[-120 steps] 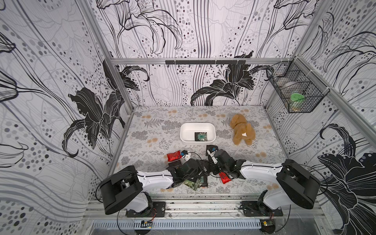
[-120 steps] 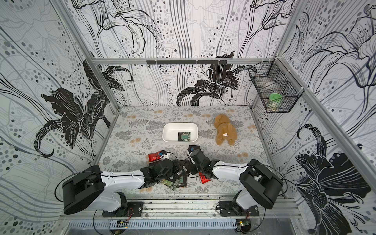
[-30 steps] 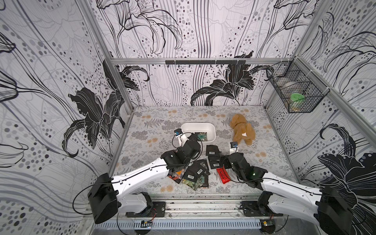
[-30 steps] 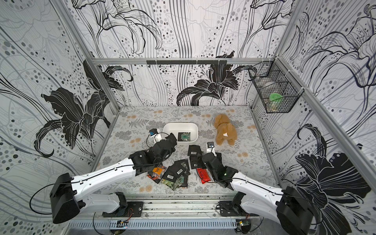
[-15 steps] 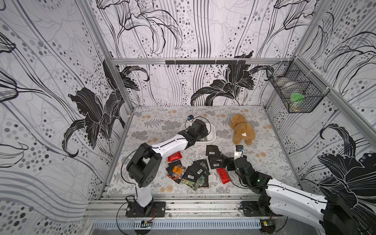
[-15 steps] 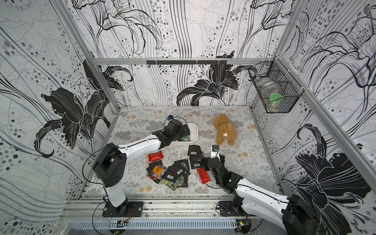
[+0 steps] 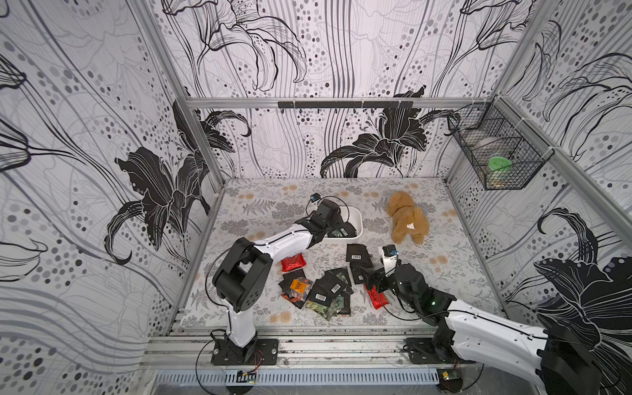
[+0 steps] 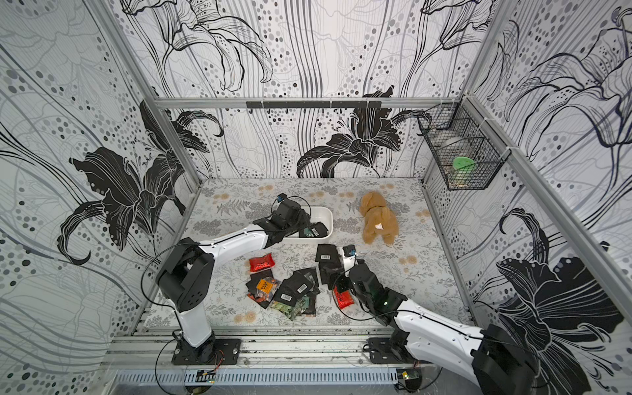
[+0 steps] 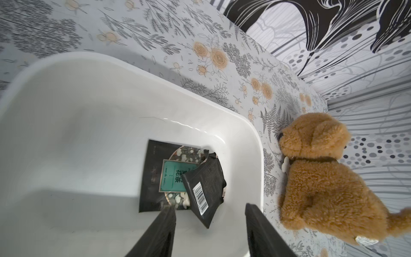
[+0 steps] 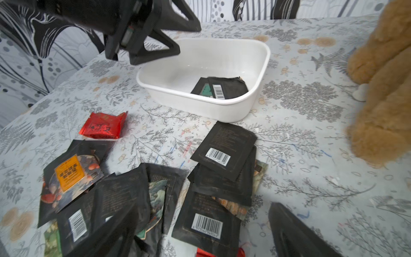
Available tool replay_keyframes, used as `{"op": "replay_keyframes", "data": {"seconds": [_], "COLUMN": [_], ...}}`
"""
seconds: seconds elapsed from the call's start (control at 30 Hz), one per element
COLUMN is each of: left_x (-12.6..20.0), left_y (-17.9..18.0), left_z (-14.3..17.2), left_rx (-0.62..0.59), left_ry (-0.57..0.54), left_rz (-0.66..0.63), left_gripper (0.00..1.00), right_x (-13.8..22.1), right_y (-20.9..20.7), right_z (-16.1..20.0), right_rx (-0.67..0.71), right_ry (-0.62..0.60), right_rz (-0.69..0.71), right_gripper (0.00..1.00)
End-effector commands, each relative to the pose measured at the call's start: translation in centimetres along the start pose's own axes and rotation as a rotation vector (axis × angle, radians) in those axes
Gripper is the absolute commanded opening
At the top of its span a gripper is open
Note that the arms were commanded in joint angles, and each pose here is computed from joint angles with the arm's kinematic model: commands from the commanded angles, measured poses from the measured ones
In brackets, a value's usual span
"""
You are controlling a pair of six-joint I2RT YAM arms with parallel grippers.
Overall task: Put the tea bags into the storage box
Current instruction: Place the tea bag in the storage box.
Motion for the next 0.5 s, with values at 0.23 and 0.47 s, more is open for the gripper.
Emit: {"op": "replay_keyframes", "data": {"seconds": [0.23, 0.47], "left_x": [8.0, 12.0], "left_y": [3.6, 8.5], "left_z": [-0.2, 4.3], "left_rx": [-0.008, 0.093], "left_ry": [-0.029, 0.059], "left_rz": [0.043, 0.114], "left_gripper": [0.60, 0.60], "right_x": [-1.7, -3.9], "right_y": [2.8, 4.1], "right_z": [0.3, 0.6], "right_rx": [0.069, 0.081], "right_ry": [0.064, 0.153], "right_rz": [-0.271, -0.358], "right_gripper": [0.74, 0.46]}}
Point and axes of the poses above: each gripper's point midway between its finger pads, its own x axis back along the fingers, its own y axis along the line the jaws close on, z = x × y, the point moved 9 cm from there along x, back along the fingers, and after that the axes turned 8 degrees about x, right-handed, at the moved point
